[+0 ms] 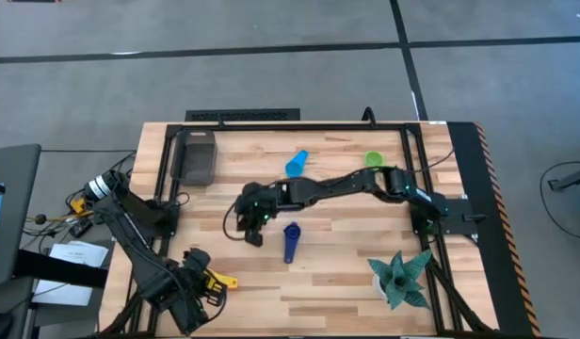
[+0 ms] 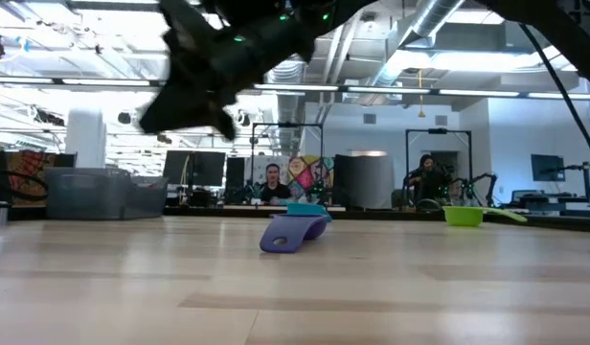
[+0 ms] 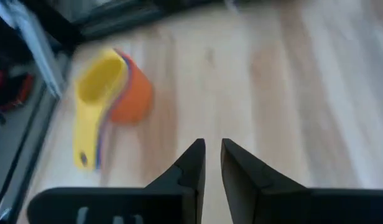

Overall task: Nest measuring cups in basket
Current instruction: Stack the yellow measuring cup on top of the blue measuring cup

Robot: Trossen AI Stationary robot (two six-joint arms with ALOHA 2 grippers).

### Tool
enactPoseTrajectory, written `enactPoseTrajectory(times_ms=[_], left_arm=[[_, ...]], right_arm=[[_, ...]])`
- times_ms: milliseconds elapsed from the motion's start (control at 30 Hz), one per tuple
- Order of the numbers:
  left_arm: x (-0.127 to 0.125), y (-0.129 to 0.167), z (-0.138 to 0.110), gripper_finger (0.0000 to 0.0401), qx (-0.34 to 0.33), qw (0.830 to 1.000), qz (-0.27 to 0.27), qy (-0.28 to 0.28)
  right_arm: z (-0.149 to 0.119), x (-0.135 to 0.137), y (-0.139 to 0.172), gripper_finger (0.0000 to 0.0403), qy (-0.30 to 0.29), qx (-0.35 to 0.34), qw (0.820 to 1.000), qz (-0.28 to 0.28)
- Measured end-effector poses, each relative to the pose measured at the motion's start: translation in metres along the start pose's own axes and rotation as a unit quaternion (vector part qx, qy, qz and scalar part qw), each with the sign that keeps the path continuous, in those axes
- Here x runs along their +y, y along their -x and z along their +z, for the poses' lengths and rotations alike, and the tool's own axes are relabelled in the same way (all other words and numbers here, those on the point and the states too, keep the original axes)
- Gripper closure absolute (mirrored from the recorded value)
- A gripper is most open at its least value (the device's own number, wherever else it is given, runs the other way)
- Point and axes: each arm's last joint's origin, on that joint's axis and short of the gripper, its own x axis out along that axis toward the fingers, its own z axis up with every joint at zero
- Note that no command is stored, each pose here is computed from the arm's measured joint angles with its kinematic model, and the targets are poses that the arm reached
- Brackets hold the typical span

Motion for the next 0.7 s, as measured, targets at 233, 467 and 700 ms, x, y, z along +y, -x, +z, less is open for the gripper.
enactPoseTrajectory(times_ms=[233, 467, 700], left_arm=[[0.016, -0.014, -0.010, 0.0401, 0.022, 0.999, 0.044, -0.018], [0.029, -0.044, -0.013, 0.0401, 0.020, 0.998, 0.049, -0.025], [0.033, -0.059, -0.007, 0.0401, 0.004, 0.998, 0.055, -0.029]], right_arm=[[0.027, -0.013, 0.058, 0.0327, 0.000, -0.004, 1.000, -0.026], [0.048, -0.013, 0.118, 0.0327, 0.021, -0.027, 0.998, -0.055], [0.058, -0.014, 0.149, 0.0327, 0.021, -0.052, 0.996, -0.074]])
